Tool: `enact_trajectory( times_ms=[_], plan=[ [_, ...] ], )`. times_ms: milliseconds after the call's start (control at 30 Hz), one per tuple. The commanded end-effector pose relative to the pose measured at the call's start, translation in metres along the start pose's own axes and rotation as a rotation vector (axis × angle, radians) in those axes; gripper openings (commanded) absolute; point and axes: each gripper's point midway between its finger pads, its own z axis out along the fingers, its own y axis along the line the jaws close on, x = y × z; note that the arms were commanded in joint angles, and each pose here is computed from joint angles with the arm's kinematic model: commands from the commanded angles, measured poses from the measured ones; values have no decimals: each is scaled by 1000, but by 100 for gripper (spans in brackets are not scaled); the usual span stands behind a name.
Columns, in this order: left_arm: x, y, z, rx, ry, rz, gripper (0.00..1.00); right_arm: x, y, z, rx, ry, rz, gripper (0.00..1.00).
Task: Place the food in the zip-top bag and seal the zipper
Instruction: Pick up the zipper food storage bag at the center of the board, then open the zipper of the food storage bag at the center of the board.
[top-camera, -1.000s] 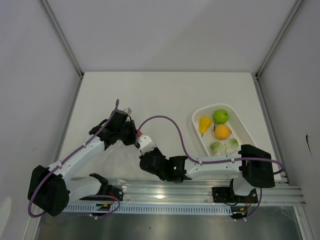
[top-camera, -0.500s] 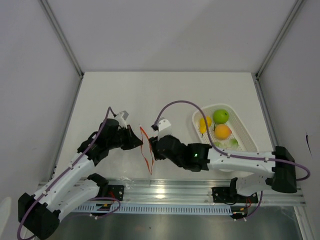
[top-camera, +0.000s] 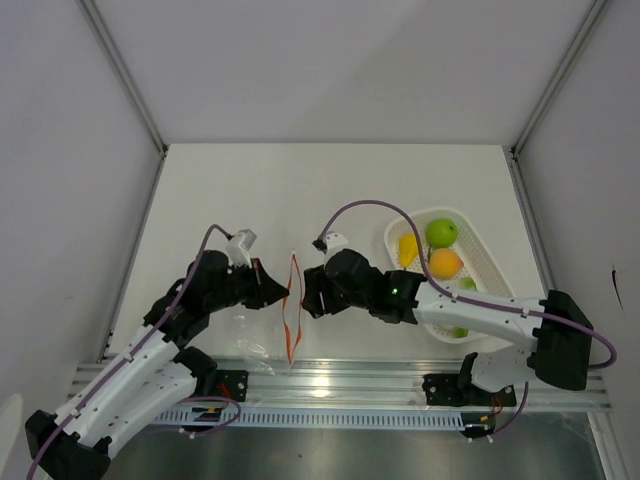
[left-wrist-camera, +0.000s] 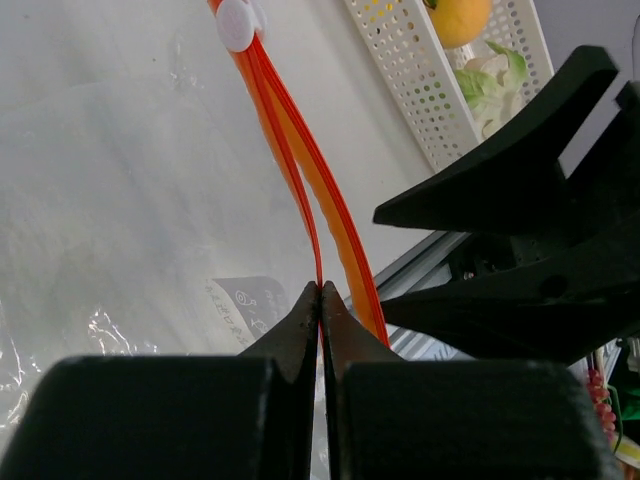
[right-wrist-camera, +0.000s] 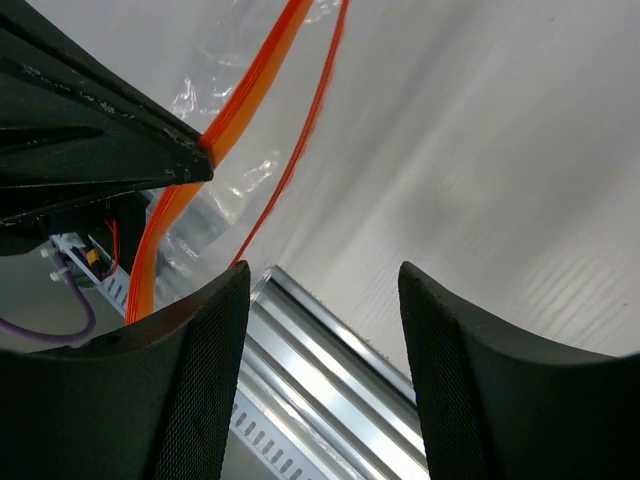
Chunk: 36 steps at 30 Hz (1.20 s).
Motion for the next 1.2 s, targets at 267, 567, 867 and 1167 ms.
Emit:
enact_trajectory(
  times_ms=[267, 567, 867, 1167],
  plan=[
    [8, -8, 9, 35, 16, 34, 1, 0, 21, 3, 11, -22, 71, 63],
    [5, -7, 10, 17, 7, 28, 1, -14, 19, -10, 48, -87, 228, 62],
    [2, -14, 8, 31, 5, 33, 1, -6, 24, 4, 50, -58, 252, 59],
    [5, -14, -1, 14, 7, 30, 0, 6, 25, 26, 38, -36, 219, 31]
  ],
)
